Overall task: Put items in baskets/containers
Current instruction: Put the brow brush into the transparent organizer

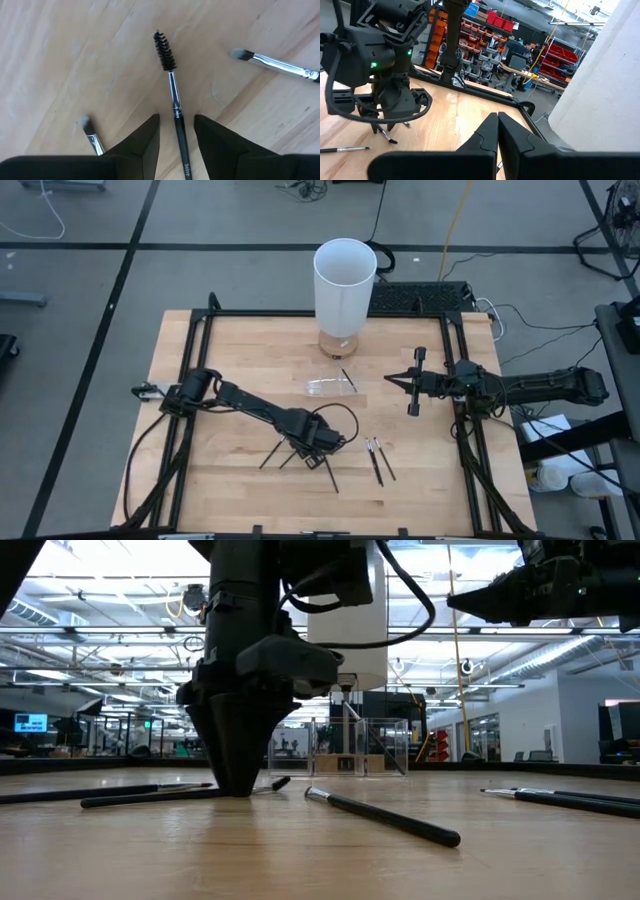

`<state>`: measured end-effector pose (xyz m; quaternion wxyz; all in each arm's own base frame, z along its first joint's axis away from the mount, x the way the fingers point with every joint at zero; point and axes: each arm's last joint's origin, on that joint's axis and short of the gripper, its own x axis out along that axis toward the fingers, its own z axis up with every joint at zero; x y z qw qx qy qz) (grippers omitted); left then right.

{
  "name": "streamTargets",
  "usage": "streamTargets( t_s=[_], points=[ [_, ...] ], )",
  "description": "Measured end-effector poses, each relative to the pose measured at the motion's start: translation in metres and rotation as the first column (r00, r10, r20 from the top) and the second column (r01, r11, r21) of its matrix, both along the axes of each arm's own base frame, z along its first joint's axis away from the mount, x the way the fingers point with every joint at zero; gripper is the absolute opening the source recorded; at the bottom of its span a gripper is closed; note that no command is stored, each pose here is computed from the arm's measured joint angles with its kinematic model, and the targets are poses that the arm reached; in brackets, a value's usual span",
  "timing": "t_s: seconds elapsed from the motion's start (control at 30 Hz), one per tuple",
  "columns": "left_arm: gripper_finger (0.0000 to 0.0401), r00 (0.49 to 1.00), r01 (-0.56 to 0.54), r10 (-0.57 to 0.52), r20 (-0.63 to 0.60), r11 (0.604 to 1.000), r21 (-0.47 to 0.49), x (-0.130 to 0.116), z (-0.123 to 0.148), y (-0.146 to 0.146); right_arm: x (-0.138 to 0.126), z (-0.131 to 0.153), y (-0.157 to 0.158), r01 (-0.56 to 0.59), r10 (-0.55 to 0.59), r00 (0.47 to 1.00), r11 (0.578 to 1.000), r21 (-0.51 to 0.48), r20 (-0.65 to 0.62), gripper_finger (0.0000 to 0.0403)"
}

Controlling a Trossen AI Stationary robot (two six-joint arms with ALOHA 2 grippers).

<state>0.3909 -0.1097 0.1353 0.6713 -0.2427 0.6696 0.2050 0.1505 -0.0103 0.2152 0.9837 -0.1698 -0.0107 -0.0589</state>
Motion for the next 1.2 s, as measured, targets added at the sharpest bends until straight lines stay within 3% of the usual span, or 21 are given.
streamTargets(
  t_s=[0.2, 0.6, 1.07, 1.2],
  points=[
    [0.0138, 0.998, -0.07, 0.07, -0.002, 0.998, 0.003, -0.006, -0.012, -0.002, 0.0, 0.0, 0.0, 0.0, 0.0, 1.0, 1.0, 0.0, -0.003, 0.0],
    [0.0133, 0.998, -0.067, 0.067, 0.011, 0.997, 0.028, -0.008, -0.014, -0.008, 0.0, 0.0, 0.0, 0.0, 0.0, 1.0, 1.0, 0.0, -0.002, 0.0],
    [0.0014, 0.999, -0.053, 0.053, 0.008, 0.999, -0.012, -0.008, -0.014, -0.011, 0.0, 0.0, 0.0, 0.0, 0.0, 1.0, 1.0, 0.001, -0.002, 0.0],
    [0.0012, 0.999, -0.036, 0.036, 0.01, 0.999, -0.008, -0.008, -0.014, -0.012, 0.0, 0.0, 0.0, 0.0, 0.0, 1.0, 1.0, 0.001, -0.002, 0.0]
  ],
)
